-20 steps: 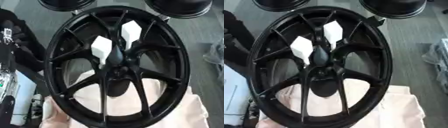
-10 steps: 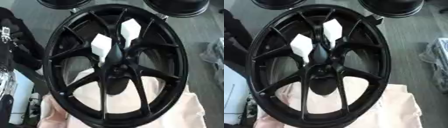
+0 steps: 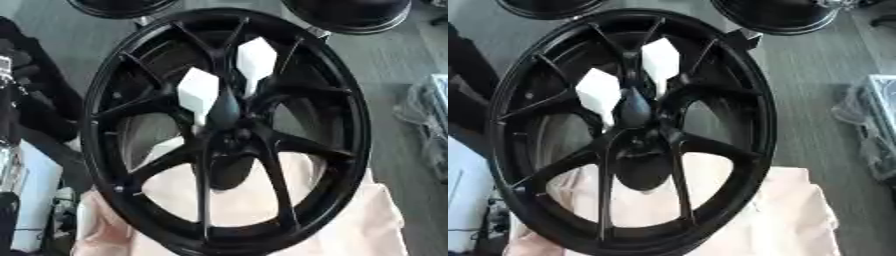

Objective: Pull the pin out of the wheel hub.

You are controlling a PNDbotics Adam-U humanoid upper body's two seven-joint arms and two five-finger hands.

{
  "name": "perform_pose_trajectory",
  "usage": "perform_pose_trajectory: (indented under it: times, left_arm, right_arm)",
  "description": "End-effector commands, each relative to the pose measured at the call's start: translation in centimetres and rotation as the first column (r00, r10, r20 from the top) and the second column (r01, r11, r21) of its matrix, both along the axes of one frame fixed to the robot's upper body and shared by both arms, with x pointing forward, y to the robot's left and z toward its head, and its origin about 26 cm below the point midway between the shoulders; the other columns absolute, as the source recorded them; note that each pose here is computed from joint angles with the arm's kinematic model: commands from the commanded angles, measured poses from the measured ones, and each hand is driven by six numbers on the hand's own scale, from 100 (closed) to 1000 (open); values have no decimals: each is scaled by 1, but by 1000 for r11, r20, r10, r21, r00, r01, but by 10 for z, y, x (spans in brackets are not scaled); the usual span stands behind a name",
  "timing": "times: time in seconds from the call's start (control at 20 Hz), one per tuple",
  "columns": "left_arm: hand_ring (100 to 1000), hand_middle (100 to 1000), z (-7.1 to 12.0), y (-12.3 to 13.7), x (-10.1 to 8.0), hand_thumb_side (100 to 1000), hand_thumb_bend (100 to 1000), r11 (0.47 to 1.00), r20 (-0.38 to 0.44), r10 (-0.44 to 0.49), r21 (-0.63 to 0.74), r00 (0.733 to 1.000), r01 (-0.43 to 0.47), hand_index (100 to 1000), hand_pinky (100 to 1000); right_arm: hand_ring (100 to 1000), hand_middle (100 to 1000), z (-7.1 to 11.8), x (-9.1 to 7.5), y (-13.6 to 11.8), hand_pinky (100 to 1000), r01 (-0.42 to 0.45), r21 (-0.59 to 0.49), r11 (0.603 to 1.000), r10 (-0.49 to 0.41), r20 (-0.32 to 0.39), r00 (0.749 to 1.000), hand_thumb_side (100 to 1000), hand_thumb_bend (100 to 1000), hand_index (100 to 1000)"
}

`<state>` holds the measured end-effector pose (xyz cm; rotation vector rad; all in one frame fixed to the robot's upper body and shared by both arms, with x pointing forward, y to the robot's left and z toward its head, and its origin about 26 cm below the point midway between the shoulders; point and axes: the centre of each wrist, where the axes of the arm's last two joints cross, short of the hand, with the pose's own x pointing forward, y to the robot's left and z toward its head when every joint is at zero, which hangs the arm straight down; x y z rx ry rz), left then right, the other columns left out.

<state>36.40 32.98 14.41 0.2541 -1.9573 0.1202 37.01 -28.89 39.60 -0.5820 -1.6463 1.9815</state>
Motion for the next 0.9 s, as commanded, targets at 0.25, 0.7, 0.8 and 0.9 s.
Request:
perform_pose_trajectory:
  times: [0.25,0.7,0.8,0.9]
  left_arm:
    - [736,694,14,4,0,703,330,1000,39,15,5,999,-15,698,635]
    - [738,695,15,3,1,703,334,999,38,28,-17,999,-28,698,636]
    - [738,695,15,3,1,703,335,999,38,35,-26,999,-34,698,636]
    - [740,697,15,2,1,704,337,999,39,38,-35,999,-37,699,637]
  right_arm:
    - [818,800,5,-8,17,873,-61,-74,995,61,-8,998,680,100,870]
    - [819,802,-3,-3,34,877,-130,-78,988,125,-71,990,683,100,874]
    - [817,799,-4,-1,38,878,-139,-75,987,134,-78,988,664,100,874]
    - [818,801,-7,3,42,879,-145,-74,987,139,-89,986,682,100,876]
